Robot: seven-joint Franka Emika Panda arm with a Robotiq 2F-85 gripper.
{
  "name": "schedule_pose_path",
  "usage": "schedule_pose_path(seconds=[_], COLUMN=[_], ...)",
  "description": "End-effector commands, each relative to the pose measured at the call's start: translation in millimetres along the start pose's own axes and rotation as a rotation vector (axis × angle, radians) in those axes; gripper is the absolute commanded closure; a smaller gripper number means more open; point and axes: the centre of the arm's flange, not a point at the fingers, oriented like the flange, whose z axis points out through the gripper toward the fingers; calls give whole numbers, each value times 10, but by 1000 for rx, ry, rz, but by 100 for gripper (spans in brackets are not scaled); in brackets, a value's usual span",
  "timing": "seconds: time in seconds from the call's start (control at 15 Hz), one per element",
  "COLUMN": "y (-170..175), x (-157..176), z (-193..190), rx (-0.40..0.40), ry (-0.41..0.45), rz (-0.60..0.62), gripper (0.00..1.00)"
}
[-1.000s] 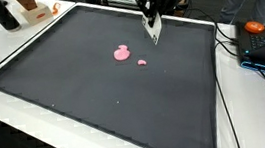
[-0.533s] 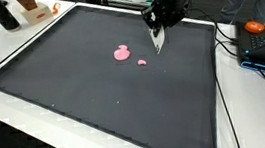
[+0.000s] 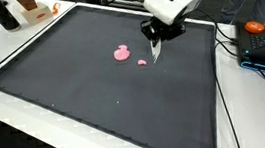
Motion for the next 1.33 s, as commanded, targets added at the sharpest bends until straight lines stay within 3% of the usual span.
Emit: schedule_pose_path(seconds=[0.0,0.87,1.27], y=[1,317,608], x=[165,290,244], z=[83,161,116], rx=[-22,21,91], ry=[-32,-37,-31], rz=[58,130,176], gripper=[99,99,99])
